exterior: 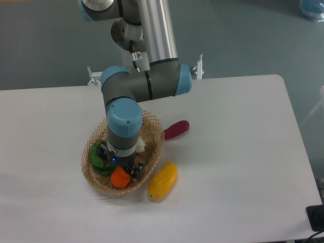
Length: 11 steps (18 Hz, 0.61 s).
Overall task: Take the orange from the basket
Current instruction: 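Close the gripper around the orange inside the basket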
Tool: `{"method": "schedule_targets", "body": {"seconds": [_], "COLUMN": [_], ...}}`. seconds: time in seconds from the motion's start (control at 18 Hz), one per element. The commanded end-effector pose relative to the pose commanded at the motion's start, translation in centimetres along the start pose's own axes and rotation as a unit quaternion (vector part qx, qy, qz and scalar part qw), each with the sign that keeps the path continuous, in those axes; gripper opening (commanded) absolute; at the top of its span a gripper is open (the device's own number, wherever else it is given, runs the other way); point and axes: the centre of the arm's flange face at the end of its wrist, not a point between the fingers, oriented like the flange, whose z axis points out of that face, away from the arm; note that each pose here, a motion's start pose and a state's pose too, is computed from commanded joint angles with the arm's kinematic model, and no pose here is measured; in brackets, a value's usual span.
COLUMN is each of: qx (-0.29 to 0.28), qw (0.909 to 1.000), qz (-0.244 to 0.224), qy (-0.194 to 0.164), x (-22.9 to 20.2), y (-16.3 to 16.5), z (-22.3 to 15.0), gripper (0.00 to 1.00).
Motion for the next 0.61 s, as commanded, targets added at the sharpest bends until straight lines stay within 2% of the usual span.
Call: {"method": "schedule_targets", "body": {"seconds": [0.28,0.44,0.61], "qx": [-0.007,-0.011,-0.013], "qw": [1.0000,0.9999,0.9999], "qz": [-0.001,-0.001,-0.001], "qy": [-0.002,-0.006,-0.005], "x": [-0.07,-0.16,-0.14], "y": [0.11,0.19,0.26], "z": [0.54,0.63,0.70], "gripper": [1.00,0.93,0.91]}}
